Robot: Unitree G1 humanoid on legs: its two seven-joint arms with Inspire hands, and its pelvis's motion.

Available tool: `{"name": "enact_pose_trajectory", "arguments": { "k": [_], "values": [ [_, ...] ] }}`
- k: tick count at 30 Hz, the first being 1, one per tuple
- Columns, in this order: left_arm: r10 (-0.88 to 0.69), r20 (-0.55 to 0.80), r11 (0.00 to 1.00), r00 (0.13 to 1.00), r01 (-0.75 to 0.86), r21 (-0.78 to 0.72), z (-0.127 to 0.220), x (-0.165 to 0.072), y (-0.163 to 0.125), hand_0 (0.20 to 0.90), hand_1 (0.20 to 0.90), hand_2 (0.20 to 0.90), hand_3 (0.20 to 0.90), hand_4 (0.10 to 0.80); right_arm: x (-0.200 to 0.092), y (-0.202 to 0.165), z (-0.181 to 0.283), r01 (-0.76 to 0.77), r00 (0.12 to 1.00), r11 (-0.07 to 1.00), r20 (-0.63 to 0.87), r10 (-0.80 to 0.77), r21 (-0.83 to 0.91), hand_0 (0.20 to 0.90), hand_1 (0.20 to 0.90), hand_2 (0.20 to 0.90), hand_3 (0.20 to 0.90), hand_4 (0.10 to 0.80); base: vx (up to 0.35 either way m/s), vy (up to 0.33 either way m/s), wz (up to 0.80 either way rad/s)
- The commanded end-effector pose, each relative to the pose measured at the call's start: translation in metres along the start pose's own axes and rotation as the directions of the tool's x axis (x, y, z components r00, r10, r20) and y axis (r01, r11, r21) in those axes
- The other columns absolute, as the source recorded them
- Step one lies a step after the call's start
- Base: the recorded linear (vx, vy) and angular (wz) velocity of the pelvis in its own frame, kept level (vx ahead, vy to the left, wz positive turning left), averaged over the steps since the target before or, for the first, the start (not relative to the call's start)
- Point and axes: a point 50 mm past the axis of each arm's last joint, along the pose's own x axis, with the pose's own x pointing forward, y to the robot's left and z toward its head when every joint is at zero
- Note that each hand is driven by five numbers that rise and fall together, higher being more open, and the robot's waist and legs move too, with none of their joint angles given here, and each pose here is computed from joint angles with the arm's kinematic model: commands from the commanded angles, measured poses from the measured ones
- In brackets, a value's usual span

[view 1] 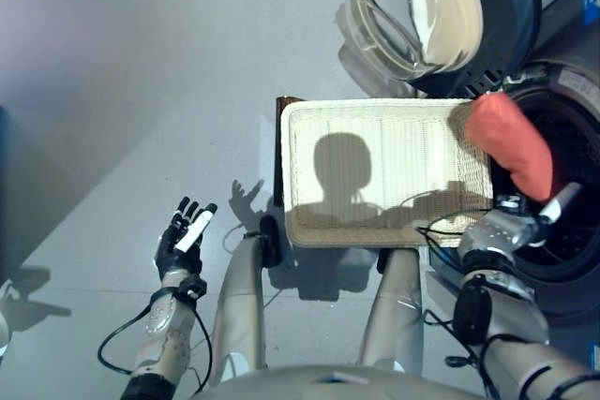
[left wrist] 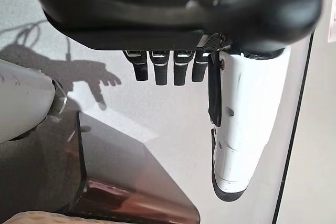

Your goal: Pick up the clothes and place them into the washing machine

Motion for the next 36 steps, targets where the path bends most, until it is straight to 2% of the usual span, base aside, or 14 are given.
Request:
{"name": "enact_pose_trajectory", "arguments": {
  "k": [1,8,15,21,28,29,30,31,36],
  "values": [
    [-0.018,0.092,0.998,0.996,0.013,0.053,0.023,-0.001,0.011,0.900,0.900,0.900,0.900,0.800,0.020,0.035,0.062,-0.049,0.973,0.996,0.229,0.032,0.070,0.200,0.200,0.200,0.200,0.300,0.000,0.000,0.00],
    [-0.011,0.089,0.997,0.996,0.003,0.083,0.025,-0.002,0.018,0.900,0.900,0.900,0.900,0.800,0.038,0.037,0.123,0.127,0.923,0.987,0.354,-0.153,0.096,0.200,0.200,0.200,0.200,0.300,0.008,0.000,0.01],
    [-0.016,0.079,0.994,0.997,0.007,0.109,0.026,-0.006,0.023,0.900,0.900,0.900,0.900,0.800,0.043,0.027,0.168,0.272,0.849,0.952,0.430,-0.306,0.139,0.200,0.200,0.200,0.200,0.300,0.006,-0.007,0.04],
    [-0.029,0.085,0.992,0.996,0.019,0.125,0.029,-0.009,0.024,0.900,0.900,0.900,0.900,0.800,0.042,0.039,0.186,0.291,0.826,0.950,0.470,-0.310,0.114,0.200,0.200,0.200,0.200,0.300,0.005,0.004,0.01],
    [-0.033,0.093,0.991,0.995,0.020,0.131,0.031,-0.008,0.023,0.900,0.900,0.900,0.900,0.800,0.040,0.043,0.177,0.284,0.831,0.955,0.475,-0.291,0.086,0.200,0.200,0.200,0.200,0.300,0.006,0.003,-0.05],
    [-0.030,0.092,0.991,0.995,0.018,0.132,0.031,-0.008,0.023,0.900,0.900,0.900,0.900,0.800,0.041,0.043,0.176,0.288,0.831,0.954,0.473,-0.292,0.083,0.411,0.411,0.411,0.411,0.451,0.000,0.000,0.00],
    [-0.027,0.091,0.991,0.995,0.015,0.130,0.030,-0.008,0.023,0.900,0.900,0.900,0.900,0.800,0.041,0.041,0.174,0.296,0.830,0.952,0.471,-0.298,0.081,0.516,0.516,0.516,0.516,0.525,0.000,0.000,0.00],
    [-0.026,0.092,0.991,0.995,0.014,0.131,0.031,-0.008,0.024,0.900,0.900,0.900,0.900,0.800,0.041,0.040,0.174,0.296,0.831,0.952,0.470,-0.299,0.081,0.900,0.900,0.900,0.900,0.800,0.000,0.000,0.00],
    [-0.016,0.095,0.993,0.995,0.004,0.120,0.030,-0.008,0.024,0.900,0.900,0.900,0.900,0.800,0.041,0.037,0.159,0.299,0.845,0.952,0.443,-0.299,0.071,0.900,0.900,0.900,0.900,0.800,0.000,0.000,0.00]
  ]
}}
